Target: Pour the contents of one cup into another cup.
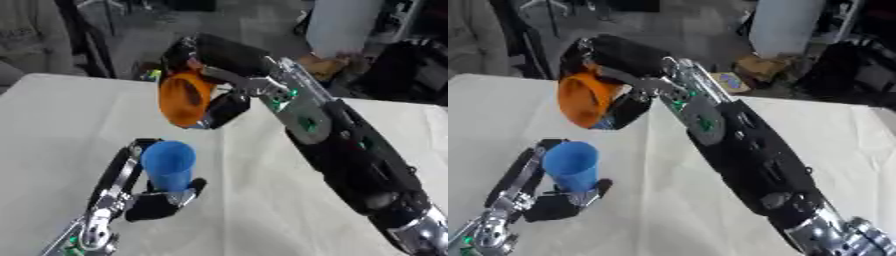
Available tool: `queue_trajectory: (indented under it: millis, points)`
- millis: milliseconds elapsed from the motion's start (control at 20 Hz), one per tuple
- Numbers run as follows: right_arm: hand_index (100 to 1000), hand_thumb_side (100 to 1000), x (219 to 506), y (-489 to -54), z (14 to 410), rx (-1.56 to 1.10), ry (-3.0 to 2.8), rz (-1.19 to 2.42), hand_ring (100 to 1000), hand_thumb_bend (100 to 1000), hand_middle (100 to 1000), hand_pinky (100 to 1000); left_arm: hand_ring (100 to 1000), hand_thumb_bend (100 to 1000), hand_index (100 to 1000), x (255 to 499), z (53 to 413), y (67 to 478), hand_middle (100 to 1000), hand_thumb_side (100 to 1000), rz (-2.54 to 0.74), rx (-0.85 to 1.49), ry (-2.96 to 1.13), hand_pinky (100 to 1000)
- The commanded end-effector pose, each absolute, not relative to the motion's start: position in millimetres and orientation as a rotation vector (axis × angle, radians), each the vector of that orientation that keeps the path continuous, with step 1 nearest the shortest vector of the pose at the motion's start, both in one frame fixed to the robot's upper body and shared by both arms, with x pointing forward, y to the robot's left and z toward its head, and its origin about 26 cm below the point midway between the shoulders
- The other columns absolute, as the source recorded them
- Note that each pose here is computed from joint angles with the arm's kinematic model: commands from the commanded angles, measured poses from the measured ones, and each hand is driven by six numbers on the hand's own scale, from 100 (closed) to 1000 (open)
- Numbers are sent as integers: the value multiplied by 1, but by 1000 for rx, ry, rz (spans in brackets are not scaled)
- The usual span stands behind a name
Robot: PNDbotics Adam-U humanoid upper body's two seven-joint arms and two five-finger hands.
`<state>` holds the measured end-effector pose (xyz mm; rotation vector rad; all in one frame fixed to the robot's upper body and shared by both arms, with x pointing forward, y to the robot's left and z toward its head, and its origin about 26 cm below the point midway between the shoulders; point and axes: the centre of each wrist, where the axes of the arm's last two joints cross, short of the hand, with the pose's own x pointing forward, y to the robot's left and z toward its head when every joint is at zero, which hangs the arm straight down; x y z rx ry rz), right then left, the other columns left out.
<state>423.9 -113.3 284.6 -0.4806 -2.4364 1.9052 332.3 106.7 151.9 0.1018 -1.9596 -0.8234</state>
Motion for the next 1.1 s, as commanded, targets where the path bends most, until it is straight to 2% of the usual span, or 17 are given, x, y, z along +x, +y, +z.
queue_trajectory:
  millis: [50, 1100]
  points:
    - [365, 100, 425, -114, 292, -519, -2448, 1916, 270, 292, 200, 582, 174, 257, 467, 328, 164, 103, 258, 100, -864, 94, -2003, 478]
    - [359, 100, 419, -110, 295, -589, -2564, 1921, 255, 303, 192, 607, 174, 249, 467, 331, 161, 105, 259, 100, -836, 94, -1987, 479]
